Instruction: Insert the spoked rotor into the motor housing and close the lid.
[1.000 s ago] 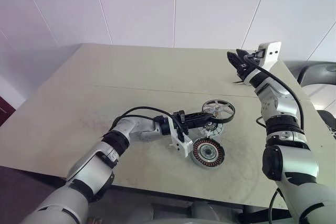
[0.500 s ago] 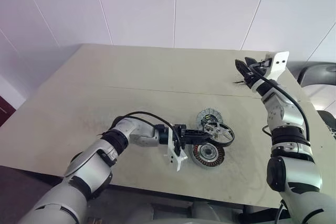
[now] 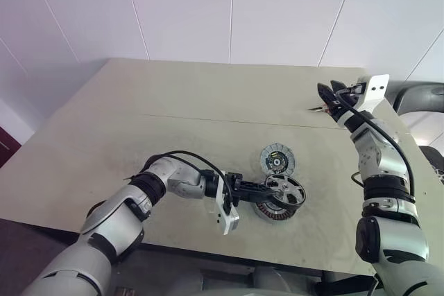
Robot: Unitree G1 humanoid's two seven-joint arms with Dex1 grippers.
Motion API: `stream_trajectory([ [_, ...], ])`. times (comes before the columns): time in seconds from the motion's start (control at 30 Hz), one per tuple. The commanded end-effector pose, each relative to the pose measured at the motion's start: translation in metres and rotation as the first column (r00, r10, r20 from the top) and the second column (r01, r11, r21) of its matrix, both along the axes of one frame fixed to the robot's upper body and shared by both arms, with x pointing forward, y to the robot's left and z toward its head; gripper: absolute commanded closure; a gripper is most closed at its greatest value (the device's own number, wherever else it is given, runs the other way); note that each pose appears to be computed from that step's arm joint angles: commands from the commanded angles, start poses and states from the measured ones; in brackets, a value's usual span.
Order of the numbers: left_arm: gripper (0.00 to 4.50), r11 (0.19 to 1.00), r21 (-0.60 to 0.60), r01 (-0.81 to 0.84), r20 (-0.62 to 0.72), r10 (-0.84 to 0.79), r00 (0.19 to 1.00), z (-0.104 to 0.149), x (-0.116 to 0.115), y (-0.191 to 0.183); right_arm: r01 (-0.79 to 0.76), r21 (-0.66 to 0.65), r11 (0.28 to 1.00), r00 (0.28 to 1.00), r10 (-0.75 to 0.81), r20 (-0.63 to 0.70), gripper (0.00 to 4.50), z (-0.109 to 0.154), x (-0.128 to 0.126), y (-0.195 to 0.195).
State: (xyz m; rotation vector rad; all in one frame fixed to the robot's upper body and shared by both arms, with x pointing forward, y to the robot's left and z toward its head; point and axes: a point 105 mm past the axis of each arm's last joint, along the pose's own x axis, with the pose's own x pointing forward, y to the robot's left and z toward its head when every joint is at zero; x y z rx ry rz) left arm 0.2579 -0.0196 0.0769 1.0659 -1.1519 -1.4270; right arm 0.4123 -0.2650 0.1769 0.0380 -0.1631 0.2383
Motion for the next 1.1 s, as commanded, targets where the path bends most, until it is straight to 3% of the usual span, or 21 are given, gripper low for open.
stream_trajectory([
  [0.03,4.11,0.999,-0.052,0.015,0.014,-0.014,1.0,0.012,-0.001,-0.002,0.026,-0.004,1.0,0.996,-0.025,0.091,2.53,0.029,-0.005,-0.01],
  [1.1,4.11,0.999,0.022,0.023,0.062,-0.025,0.998,0.004,0.002,0.004,0.055,-0.015,0.998,0.992,-0.053,0.119,2.53,0.034,-0.01,-0.02],
])
